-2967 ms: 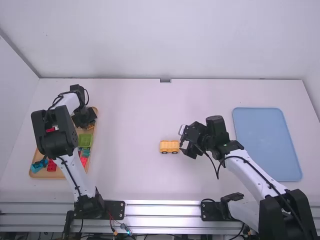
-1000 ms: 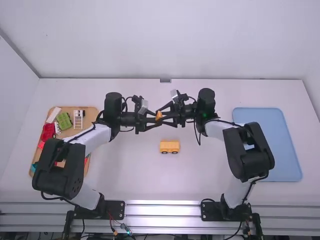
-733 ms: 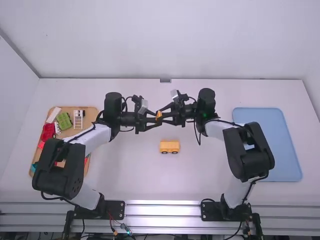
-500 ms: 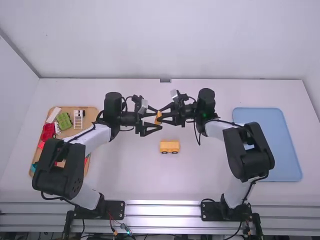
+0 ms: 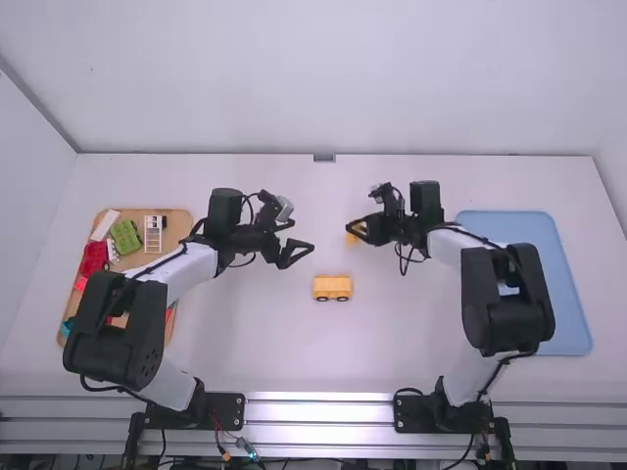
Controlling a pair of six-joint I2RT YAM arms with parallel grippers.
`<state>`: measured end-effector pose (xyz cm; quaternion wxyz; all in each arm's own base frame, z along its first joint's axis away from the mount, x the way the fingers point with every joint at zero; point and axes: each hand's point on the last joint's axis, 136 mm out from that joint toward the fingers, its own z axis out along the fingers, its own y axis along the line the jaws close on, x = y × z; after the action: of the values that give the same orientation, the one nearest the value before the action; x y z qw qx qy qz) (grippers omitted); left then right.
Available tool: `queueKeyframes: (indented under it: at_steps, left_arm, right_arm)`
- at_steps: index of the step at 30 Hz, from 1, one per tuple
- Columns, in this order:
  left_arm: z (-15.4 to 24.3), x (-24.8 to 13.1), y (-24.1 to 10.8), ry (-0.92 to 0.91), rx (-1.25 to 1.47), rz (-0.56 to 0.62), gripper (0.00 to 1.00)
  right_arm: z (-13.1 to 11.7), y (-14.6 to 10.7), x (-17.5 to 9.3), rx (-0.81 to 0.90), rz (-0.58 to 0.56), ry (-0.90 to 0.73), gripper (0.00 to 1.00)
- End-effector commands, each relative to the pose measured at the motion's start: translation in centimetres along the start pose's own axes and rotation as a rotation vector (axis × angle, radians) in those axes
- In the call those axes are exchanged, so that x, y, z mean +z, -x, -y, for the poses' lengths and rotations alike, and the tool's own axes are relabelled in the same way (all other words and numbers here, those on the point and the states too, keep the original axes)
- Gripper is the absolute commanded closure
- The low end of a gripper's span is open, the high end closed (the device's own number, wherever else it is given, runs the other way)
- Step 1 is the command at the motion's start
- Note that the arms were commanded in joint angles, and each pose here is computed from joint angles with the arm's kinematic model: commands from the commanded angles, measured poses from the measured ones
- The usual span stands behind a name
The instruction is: Assemble lego blocks to make yellow taxi
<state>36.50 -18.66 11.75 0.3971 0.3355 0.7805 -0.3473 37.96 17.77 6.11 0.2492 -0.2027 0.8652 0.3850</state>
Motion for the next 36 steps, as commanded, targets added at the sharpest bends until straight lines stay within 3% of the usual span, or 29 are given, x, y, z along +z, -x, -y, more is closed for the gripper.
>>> queueKeyframes:
  at_steps: [1,2,3,8,15,20,36]
  left_arm:
    - [-1.1,-0.3,-0.9,0.060,0.090,-0.034,0.01]
    - [-1.0,-0.3,-0.9,0.054,0.105,-0.035,0.01]
    - [-0.9,-0.6,-0.9,0.035,0.128,-0.026,0.01]
    - [-1.4,-1.3,0.0,0.023,0.133,0.021,0.01]
    - [-1.5,-1.5,-0.3,0.027,0.121,0.015,0.01]
    - [-1.4,-1.4,-0.3,0.023,0.124,0.014,0.01]
    - [-1.7,-1.6,-0.4,0.031,0.114,0.010,0.01]
  right_arm:
    - [1.9,2.6,-2.5,-0.291,-0.049,-0.279,1.00]
    - [2.0,2.3,-2.7,-0.298,-0.077,-0.293,1.00]
    - [2.3,0.4,-3.3,-0.331,-0.204,-0.352,1.00]
    - [1.7,-6.2,-4.8,-0.523,-0.609,-0.396,1.00]
    - [0.9,-10.2,-4.0,-0.808,-0.828,-0.371,1.00]
    - [0.6,-11.5,-3.1,-0.910,-0.873,-0.361,1.00]
    - [2.0,-12.8,-2.0,-0.858,-0.870,-0.311,0.98]
